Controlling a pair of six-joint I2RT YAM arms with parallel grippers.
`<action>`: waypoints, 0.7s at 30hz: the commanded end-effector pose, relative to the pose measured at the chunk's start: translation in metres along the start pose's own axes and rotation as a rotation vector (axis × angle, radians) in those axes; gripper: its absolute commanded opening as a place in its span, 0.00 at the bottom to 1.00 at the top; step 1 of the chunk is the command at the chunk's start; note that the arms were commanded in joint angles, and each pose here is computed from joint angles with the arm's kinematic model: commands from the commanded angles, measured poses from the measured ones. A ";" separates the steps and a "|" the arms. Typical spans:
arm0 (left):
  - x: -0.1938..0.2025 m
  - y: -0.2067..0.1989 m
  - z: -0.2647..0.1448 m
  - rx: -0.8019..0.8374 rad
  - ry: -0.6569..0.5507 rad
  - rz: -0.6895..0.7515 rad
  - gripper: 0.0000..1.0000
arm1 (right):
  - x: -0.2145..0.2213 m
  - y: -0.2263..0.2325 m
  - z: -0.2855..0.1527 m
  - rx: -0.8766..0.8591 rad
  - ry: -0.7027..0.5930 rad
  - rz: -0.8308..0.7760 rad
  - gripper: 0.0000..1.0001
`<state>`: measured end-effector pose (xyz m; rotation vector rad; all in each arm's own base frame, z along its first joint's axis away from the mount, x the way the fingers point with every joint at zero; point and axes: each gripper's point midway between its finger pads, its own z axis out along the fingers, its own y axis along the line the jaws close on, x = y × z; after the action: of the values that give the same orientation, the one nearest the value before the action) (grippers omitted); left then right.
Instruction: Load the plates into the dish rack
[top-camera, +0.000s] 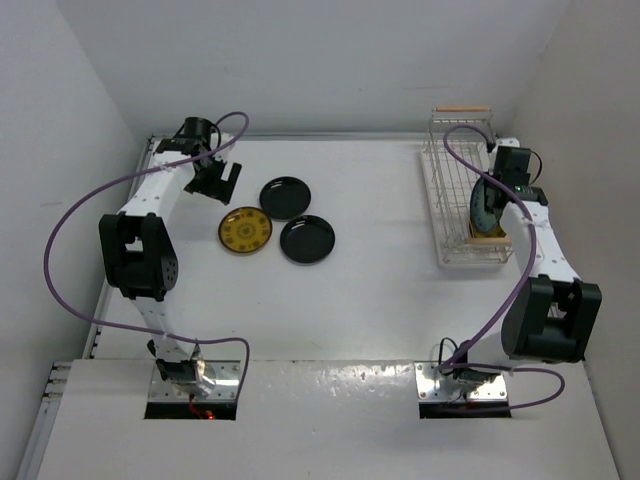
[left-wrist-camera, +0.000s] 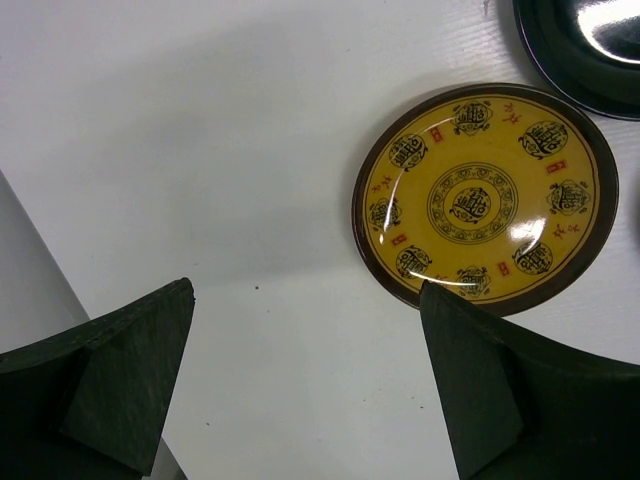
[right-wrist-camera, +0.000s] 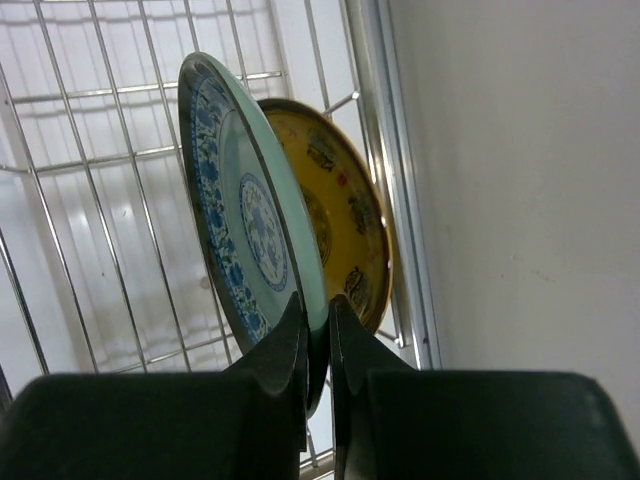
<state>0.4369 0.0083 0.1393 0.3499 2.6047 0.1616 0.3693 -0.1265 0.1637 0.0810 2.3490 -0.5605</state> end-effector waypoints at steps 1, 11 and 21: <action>-0.004 0.006 -0.001 -0.019 -0.019 -0.016 0.99 | -0.003 0.001 -0.007 -0.011 -0.035 0.024 0.00; -0.005 0.004 -0.001 -0.010 -0.022 -0.015 0.99 | 0.016 -0.001 0.001 0.025 0.025 -0.048 0.00; -0.005 0.004 -0.001 -0.010 -0.022 -0.015 0.99 | 0.016 0.016 0.001 -0.071 0.024 -0.050 0.60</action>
<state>0.4376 0.0087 0.1388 0.3490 2.6037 0.1647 0.3528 -0.1200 0.1366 0.0070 2.4418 -0.5423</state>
